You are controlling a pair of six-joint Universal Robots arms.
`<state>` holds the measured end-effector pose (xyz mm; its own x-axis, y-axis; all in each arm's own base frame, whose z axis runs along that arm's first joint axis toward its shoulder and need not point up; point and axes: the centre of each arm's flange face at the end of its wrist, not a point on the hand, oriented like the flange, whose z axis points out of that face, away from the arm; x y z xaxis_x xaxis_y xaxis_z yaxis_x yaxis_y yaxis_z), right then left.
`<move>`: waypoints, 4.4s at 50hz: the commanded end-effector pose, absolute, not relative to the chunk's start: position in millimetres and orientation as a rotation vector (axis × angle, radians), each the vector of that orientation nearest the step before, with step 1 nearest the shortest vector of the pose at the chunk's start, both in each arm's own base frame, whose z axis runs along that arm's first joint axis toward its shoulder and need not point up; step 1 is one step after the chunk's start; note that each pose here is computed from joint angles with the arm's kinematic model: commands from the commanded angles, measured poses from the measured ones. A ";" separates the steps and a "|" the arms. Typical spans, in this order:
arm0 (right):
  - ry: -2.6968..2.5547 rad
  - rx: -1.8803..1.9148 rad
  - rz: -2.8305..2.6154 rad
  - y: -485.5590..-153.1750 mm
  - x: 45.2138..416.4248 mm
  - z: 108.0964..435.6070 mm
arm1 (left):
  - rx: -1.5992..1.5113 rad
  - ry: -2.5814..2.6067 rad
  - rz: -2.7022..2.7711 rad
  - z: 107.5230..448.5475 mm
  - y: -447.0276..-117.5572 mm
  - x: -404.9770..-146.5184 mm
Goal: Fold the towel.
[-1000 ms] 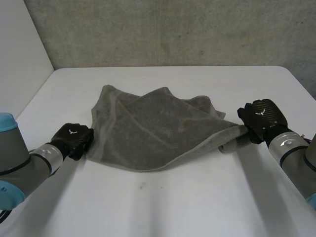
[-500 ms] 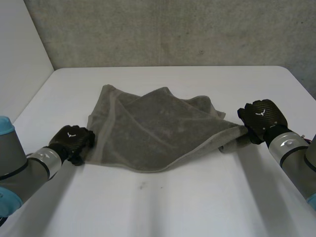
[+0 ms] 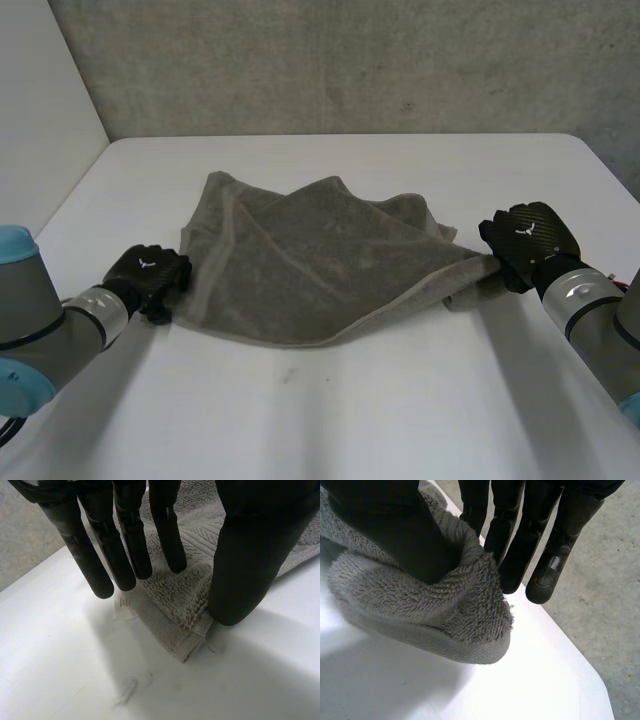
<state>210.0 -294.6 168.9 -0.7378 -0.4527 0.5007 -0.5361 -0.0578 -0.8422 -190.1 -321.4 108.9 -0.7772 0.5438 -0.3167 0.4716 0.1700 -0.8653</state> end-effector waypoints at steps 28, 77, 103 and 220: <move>-2.091 1.101 1.950 -297.8 207.9 176.9 | -1.043 -2.259 1.838 156.5 -323.5 -194.0; -1.544 1.068 1.887 -360.0 240.0 283.6 | -1.332 -2.099 2.275 251.3 -395.4 -251.3; -1.500 1.067 2.180 -325.6 251.3 251.0 | -0.756 -2.007 2.304 250.9 -368.0 -223.3; -2.164 1.270 1.597 -323.0 180.6 196.3 | -1.231 -2.448 1.725 170.9 -306.2 -192.3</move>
